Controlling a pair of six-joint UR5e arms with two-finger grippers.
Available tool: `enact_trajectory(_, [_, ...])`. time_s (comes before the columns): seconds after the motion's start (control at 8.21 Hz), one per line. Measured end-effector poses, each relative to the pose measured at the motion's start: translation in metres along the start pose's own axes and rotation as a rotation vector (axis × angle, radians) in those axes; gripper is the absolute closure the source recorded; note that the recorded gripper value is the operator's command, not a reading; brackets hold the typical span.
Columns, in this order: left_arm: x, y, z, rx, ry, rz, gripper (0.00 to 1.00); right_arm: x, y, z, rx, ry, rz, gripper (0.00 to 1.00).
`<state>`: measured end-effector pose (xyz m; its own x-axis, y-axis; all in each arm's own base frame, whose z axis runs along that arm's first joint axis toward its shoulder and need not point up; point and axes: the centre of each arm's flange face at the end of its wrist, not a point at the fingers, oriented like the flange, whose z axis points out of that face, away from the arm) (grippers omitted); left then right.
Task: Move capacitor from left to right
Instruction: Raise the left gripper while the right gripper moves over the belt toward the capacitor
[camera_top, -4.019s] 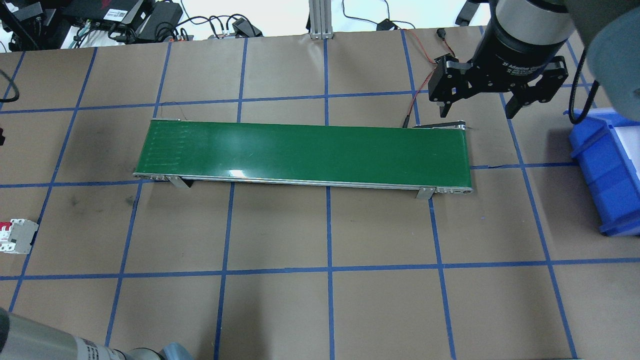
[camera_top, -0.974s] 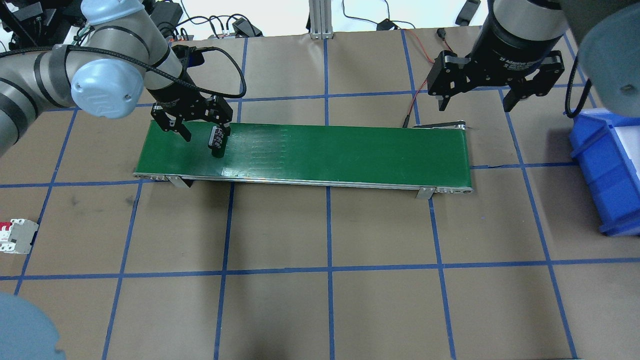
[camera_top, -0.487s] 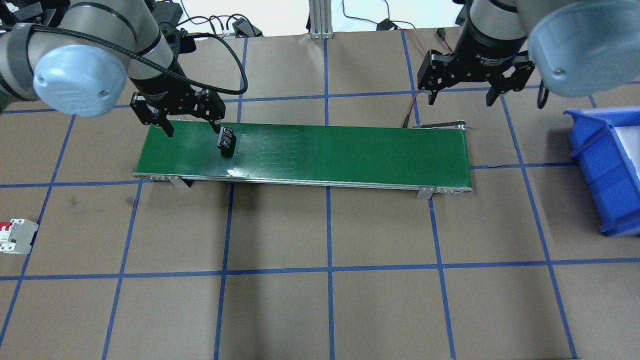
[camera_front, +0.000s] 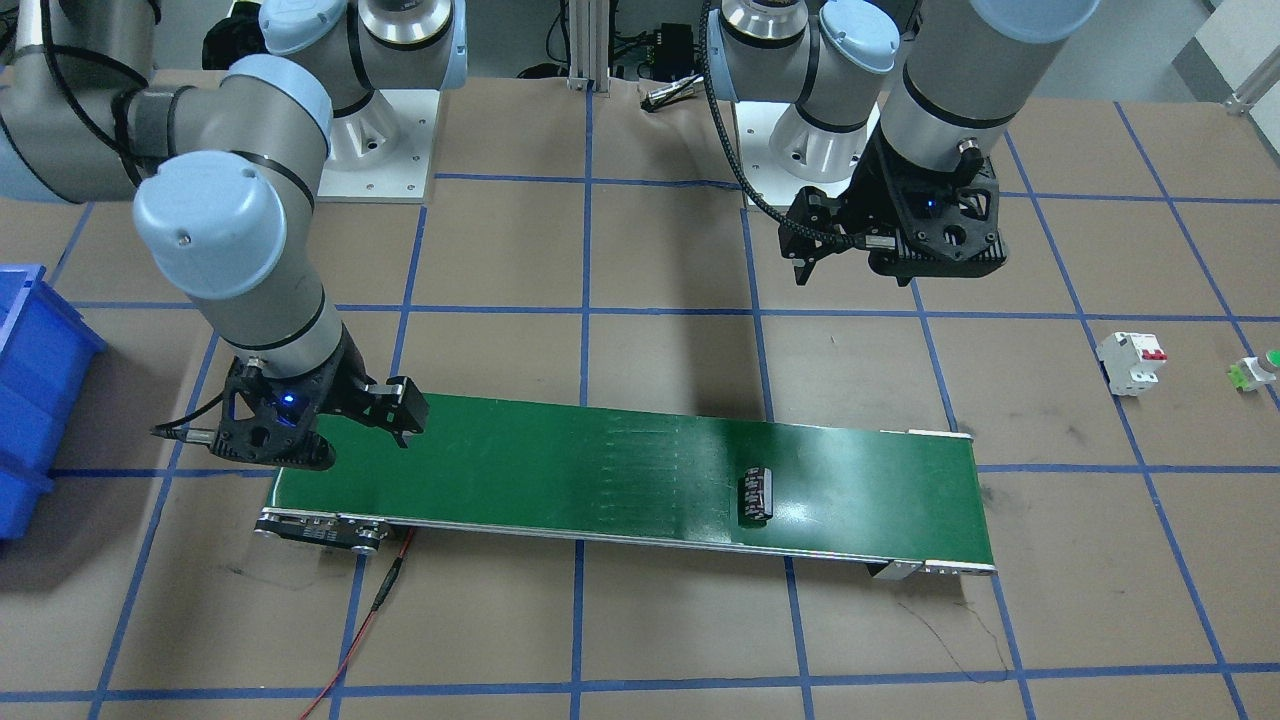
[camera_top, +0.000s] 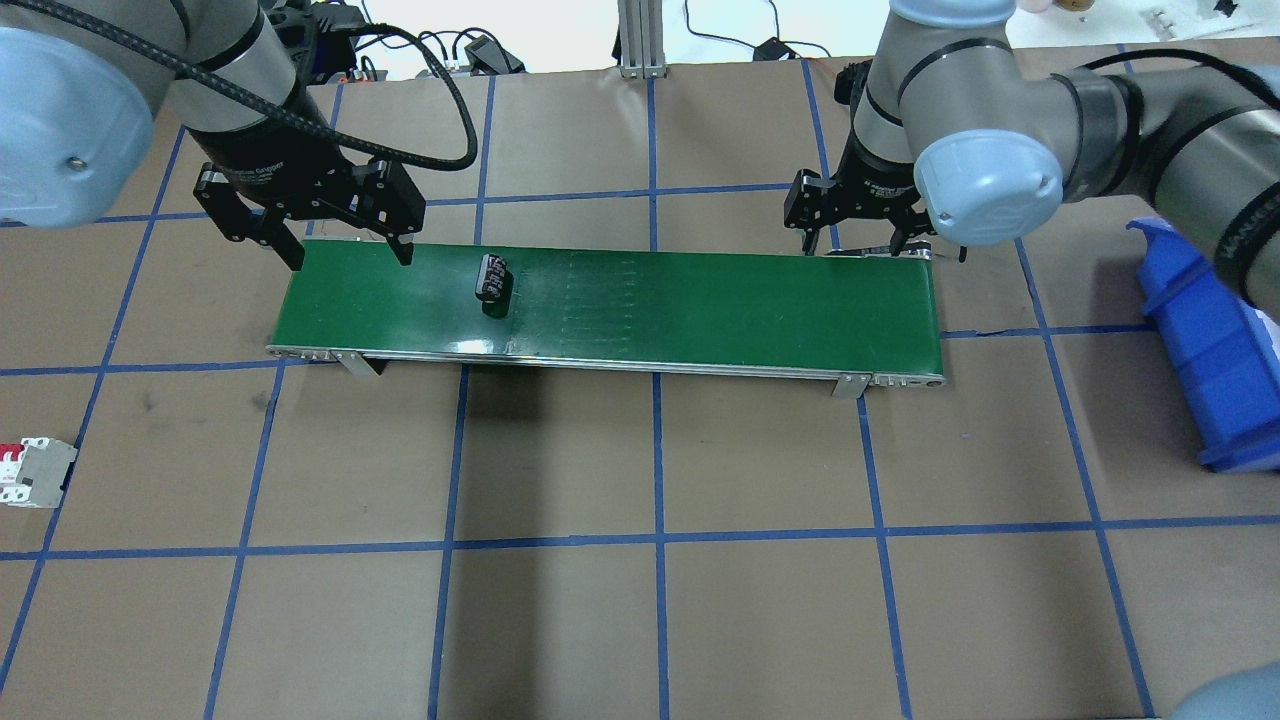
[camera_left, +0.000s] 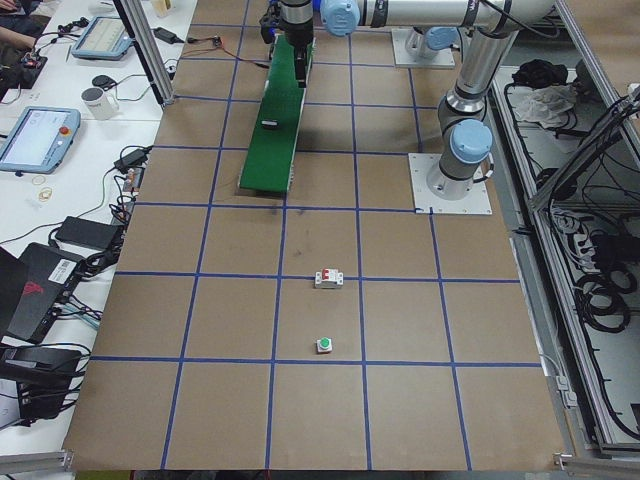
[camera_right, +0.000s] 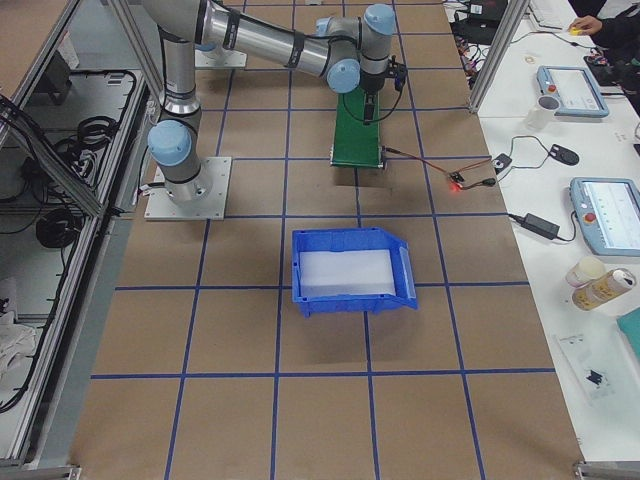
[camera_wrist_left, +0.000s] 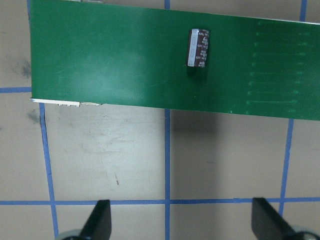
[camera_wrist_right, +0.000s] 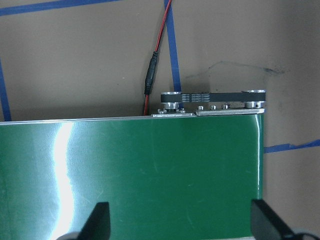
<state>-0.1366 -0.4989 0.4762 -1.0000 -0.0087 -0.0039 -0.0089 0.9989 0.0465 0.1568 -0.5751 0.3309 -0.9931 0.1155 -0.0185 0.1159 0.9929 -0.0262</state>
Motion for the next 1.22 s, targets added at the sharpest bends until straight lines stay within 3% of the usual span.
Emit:
enact_trajectory(0.24, [0.001,0.001,-0.003,0.007,0.004,0.001,0.00,0.018,0.000,0.028,-0.016,-0.137,-0.027,0.00])
enact_trajectory(0.37, [0.001,0.002,-0.005,0.013,0.005,0.002,0.00,0.030,0.001,0.034,-0.021,-0.178,-0.044,0.00])
enact_trajectory(0.85, [0.000,0.002,-0.012,0.052,0.000,0.008,0.00,0.037,0.000,0.043,-0.024,-0.249,-0.040,0.00])
enact_trajectory(1.22, [0.000,0.002,-0.014,0.061,0.001,0.008,0.00,0.035,-0.001,0.049,-0.036,-0.269,-0.009,0.00])
